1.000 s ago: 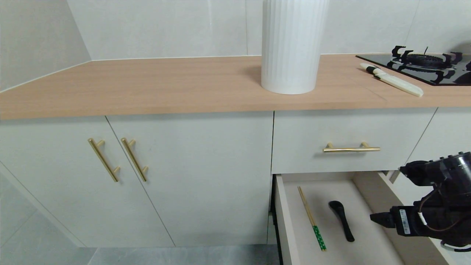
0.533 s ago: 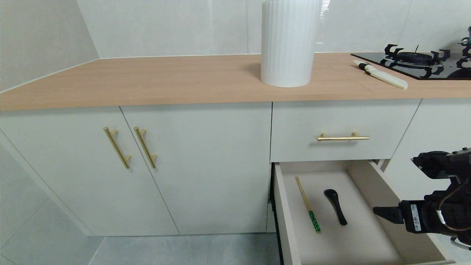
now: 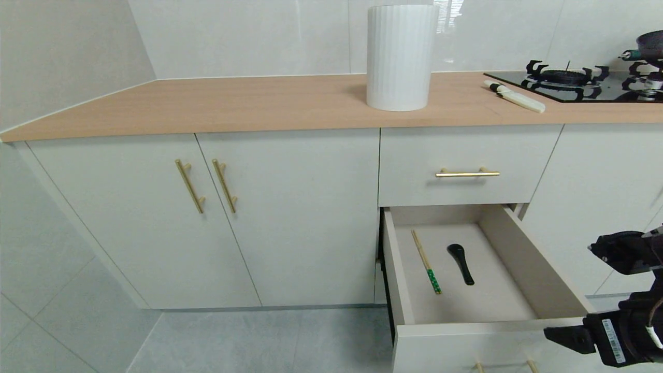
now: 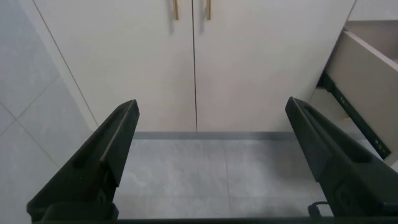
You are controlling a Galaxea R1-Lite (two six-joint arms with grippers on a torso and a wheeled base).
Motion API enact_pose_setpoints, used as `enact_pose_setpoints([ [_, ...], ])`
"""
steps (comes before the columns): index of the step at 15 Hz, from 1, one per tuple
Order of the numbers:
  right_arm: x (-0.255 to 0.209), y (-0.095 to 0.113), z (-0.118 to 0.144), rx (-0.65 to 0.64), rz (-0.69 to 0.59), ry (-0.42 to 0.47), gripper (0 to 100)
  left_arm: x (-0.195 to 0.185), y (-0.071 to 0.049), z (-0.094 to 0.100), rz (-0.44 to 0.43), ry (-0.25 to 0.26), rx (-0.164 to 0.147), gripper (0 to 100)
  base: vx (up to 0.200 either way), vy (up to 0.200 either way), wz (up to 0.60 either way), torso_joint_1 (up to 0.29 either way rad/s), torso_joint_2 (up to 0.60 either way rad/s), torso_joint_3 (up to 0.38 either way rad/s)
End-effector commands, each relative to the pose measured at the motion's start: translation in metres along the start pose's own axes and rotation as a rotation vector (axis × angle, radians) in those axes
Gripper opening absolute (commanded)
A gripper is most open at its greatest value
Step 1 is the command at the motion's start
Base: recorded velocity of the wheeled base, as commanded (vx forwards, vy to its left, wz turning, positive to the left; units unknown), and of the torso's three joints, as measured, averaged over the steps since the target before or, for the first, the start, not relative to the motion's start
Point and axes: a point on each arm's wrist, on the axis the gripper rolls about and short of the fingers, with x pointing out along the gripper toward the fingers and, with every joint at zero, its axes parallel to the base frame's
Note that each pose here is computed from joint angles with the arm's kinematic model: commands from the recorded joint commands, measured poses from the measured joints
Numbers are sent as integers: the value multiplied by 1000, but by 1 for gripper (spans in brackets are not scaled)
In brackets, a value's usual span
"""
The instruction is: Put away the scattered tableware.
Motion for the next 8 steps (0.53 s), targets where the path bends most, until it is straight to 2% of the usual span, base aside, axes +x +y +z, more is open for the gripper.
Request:
enact_pose_setpoints([
  [1, -8, 3, 4, -11, 19, -23, 100, 0, 0, 0, 2, 1, 0, 100, 0, 0, 0, 0, 0, 0],
  [2, -6, 6, 1, -45, 33, 73, 100, 0, 0, 0, 1, 1, 0, 100, 0, 0, 0, 0, 0, 0],
  [5, 15, 15, 1, -38, 67, 189, 100, 0, 0, 0, 1, 1, 0, 100, 0, 0, 0, 0, 0, 0],
  [8, 33, 19, -3, -47, 49, 269, 100, 0, 0, 0, 1, 1, 0, 100, 0, 0, 0, 0, 0, 0],
])
